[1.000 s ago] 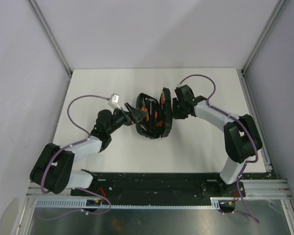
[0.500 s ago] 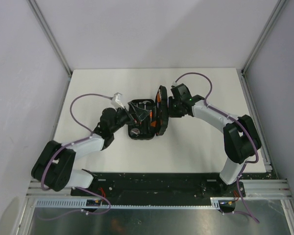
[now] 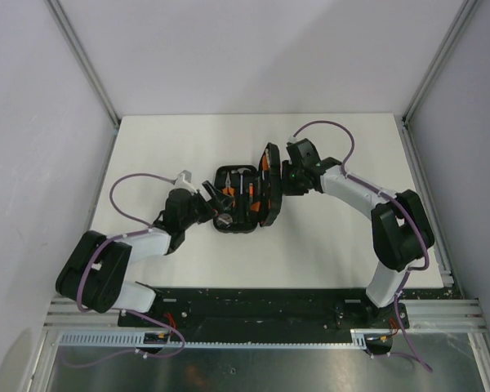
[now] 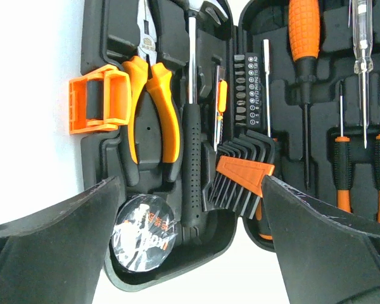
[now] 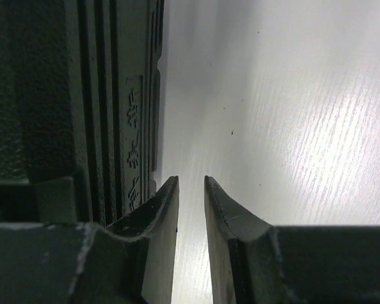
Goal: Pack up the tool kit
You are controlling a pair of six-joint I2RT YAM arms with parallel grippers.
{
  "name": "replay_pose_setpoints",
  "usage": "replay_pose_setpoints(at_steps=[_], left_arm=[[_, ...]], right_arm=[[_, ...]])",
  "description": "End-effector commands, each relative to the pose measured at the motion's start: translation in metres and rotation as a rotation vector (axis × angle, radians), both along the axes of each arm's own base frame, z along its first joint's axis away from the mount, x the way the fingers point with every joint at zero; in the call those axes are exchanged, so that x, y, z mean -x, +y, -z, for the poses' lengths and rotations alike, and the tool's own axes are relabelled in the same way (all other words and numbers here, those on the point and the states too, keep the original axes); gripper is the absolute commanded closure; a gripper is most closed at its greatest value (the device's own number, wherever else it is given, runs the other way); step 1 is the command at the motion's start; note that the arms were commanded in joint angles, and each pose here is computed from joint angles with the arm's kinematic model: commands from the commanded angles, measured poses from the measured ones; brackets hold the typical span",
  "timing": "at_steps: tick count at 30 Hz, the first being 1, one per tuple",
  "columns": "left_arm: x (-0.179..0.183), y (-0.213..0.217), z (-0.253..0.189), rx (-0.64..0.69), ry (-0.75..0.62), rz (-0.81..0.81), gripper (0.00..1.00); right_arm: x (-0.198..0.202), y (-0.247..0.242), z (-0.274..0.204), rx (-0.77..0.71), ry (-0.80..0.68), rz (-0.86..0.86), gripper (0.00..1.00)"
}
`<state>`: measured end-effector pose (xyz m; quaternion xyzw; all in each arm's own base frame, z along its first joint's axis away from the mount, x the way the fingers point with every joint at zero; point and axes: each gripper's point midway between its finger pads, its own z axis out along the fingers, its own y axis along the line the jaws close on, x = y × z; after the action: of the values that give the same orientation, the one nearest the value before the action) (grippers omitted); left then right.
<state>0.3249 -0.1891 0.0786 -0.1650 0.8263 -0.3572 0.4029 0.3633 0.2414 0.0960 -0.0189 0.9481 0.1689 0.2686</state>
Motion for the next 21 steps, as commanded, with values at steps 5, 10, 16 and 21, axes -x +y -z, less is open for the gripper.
replay_pose_setpoints(at_steps=[5,10,16,21], left_arm=[[0.007,0.024,0.031,-0.068,0.065,-0.074,0.01],[0.002,0.021,0.006,-0.056,-0.017,-0.054,0.01],[-0.008,0.038,-0.046,-0.055,-0.163,-0.125,0.01],[-0.006,0.041,-0.021,-0.084,-0.076,-0.133,0.0]], right_arm=[[-0.014,0.005,-0.007,-0.014,-0.023,0.001,0.73],[-0.017,0.003,-0.006,-0.012,-0.017,0.01,0.73],[-0.02,0.0,-0.006,-0.014,-0.019,0.02,0.73],[-0.021,0.001,-0.006,-0.016,-0.018,0.017,0.73]])
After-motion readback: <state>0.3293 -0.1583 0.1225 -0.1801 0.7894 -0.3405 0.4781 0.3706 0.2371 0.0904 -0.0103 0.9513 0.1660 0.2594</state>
